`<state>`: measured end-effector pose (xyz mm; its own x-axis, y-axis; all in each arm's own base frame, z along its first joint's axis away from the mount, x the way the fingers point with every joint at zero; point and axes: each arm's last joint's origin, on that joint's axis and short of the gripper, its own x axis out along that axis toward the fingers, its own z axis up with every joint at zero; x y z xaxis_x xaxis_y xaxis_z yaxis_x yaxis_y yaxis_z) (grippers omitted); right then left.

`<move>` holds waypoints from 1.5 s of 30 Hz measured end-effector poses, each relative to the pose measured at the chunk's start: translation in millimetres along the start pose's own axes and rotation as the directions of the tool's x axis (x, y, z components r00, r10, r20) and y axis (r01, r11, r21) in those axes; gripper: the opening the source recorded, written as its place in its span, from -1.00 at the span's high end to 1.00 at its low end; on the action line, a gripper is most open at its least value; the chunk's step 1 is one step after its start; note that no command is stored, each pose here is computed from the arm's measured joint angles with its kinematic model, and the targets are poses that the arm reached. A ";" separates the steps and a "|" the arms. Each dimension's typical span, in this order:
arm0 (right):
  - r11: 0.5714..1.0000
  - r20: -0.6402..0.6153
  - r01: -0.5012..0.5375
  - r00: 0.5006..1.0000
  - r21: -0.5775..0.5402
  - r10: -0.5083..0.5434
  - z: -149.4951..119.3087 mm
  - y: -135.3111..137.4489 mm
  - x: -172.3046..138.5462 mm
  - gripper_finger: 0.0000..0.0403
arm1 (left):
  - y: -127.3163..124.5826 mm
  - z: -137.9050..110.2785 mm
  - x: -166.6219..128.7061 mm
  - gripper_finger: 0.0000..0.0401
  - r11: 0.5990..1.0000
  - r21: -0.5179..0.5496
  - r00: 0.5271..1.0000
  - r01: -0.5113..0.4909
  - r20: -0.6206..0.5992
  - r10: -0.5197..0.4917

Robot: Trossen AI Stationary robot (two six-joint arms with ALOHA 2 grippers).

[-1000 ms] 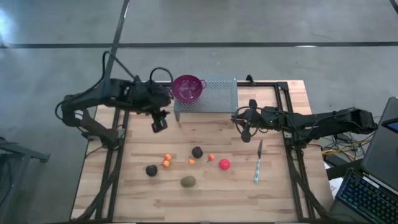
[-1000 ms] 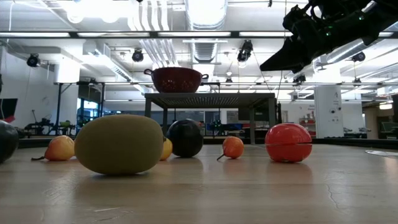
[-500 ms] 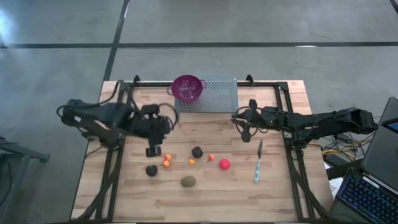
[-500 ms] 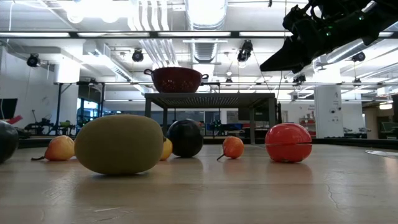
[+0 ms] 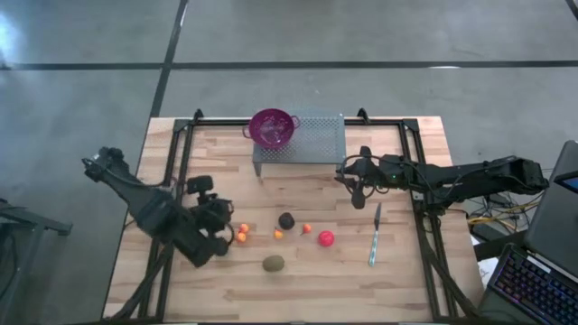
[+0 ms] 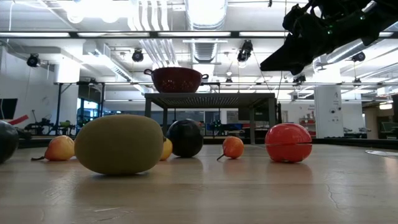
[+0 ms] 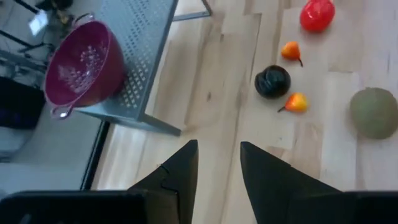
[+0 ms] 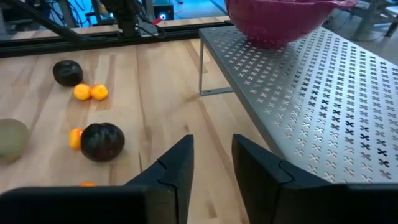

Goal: Pick & Place Fruit
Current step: Put the black plum into the purple strainer bowl on the shelf

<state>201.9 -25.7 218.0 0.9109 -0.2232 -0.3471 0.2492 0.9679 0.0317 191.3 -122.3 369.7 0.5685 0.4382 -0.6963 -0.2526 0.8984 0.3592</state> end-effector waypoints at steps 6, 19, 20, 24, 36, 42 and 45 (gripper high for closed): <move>1.000 0.001 0.000 1.000 0.016 0.000 0.1 0.0 0.0 0.43 | -9.7 -17.0 9.9 0.40 0.993 -0.116 0.999 -0.031 -0.018 0.029; 0.999 0.000 -0.002 1.000 0.052 0.002 0.0 0.1 0.0 0.56 | -23.4 -37.1 32.6 -0.25 0.990 -0.140 0.986 -0.003 -0.163 -0.020; 0.999 0.000 -0.003 1.000 0.052 0.003 0.0 0.1 0.0 0.58 | -23.6 -38.0 33.4 -0.25 0.991 -0.135 0.986 -0.005 -0.166 -0.018; 0.999 0.000 -0.004 1.000 0.053 0.004 0.0 0.1 0.0 0.65 | -26.6 -40.8 34.7 -0.24 0.985 -0.166 0.973 0.037 -0.220 -0.074; 0.998 -0.003 -0.026 1.000 0.060 0.027 -0.1 0.8 0.0 0.68 | -45.6 -68.0 62.2 -0.22 0.962 -0.264 0.934 0.070 -0.321 -0.156; 0.998 -0.003 -0.026 1.000 0.060 0.027 -0.1 0.8 0.0 0.59 | -57.4 -79.4 74.9 -0.22 0.926 -0.359 0.903 0.119 -0.349 -0.252; 0.998 -0.003 -0.026 1.000 0.060 0.027 -0.1 0.8 0.0 0.55 | -63.0 -82.4 80.0 -0.22 0.909 -0.391 0.900 0.148 -0.327 -0.288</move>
<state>202.1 -24.9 217.9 0.9164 -0.1969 -0.3485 0.2442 0.9649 0.0969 188.2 -141.6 240.2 0.3287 0.1454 -0.9332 -0.4509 0.8923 -0.0198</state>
